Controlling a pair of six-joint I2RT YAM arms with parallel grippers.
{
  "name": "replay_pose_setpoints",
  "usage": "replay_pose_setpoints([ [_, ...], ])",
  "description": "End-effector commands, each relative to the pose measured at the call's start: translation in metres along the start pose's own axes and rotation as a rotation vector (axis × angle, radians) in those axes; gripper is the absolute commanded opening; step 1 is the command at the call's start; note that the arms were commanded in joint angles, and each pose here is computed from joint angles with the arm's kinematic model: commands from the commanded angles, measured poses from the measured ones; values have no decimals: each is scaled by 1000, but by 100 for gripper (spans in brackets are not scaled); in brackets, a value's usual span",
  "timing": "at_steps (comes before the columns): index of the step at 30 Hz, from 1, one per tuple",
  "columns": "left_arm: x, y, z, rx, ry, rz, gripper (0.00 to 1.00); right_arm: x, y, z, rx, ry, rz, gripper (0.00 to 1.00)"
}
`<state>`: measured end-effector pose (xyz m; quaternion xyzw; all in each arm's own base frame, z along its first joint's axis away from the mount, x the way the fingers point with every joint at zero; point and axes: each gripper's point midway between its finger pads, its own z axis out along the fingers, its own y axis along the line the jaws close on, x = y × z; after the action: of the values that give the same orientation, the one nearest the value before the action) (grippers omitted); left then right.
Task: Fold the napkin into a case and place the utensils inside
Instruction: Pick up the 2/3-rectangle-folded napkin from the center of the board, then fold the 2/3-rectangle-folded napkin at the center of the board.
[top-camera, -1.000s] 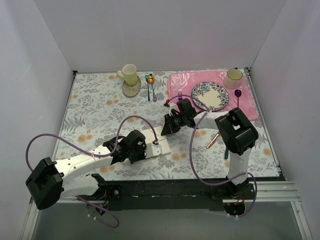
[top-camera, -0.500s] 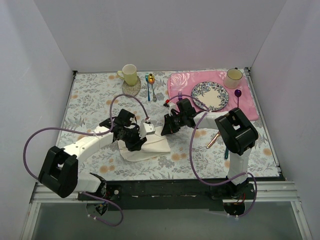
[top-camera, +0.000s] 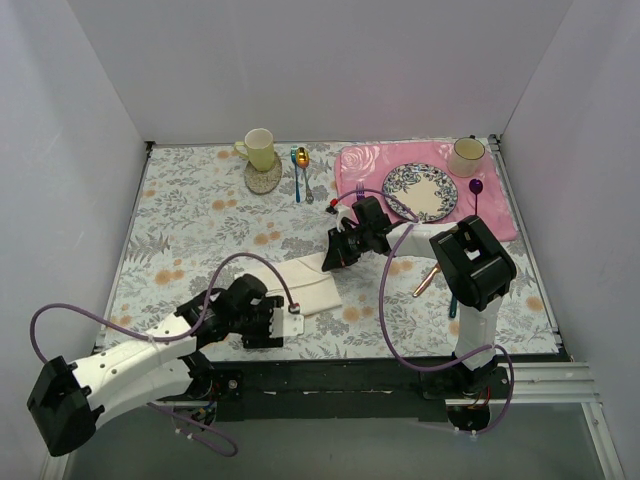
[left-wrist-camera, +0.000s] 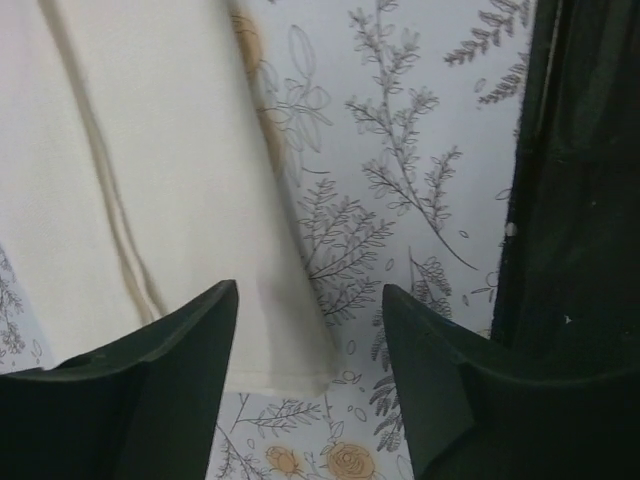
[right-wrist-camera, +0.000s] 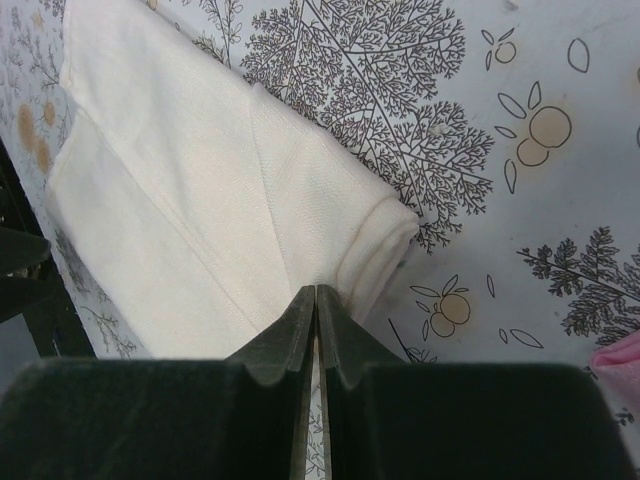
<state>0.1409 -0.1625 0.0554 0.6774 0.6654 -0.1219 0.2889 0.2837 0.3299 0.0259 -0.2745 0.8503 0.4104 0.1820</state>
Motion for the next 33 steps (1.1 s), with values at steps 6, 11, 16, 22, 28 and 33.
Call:
replay_pose_setpoints([
  [6, 43, -11, 15, -72, 208, 179, 33, 55, -54, 4, 218, 144, 43, 12],
  [11, 61, -13, 24, -75, 292, 165, 19, 57, -54, 4, 216, 147, 45, 12],
  [16, 50, -10, 24, -83, 273, 125, 0, 58, -55, 5, 216, 151, 48, 12],
  [22, 15, -4, 11, -49, 173, 61, 0, 59, -55, 5, 215, 156, 48, 12],
  [28, 2, 21, 3, 20, 100, -76, 0, 60, -55, 5, 212, 157, 44, 12],
  [33, -12, 45, 0, 54, 46, -138, 0, 60, -56, 5, 215, 161, 46, 12],
])
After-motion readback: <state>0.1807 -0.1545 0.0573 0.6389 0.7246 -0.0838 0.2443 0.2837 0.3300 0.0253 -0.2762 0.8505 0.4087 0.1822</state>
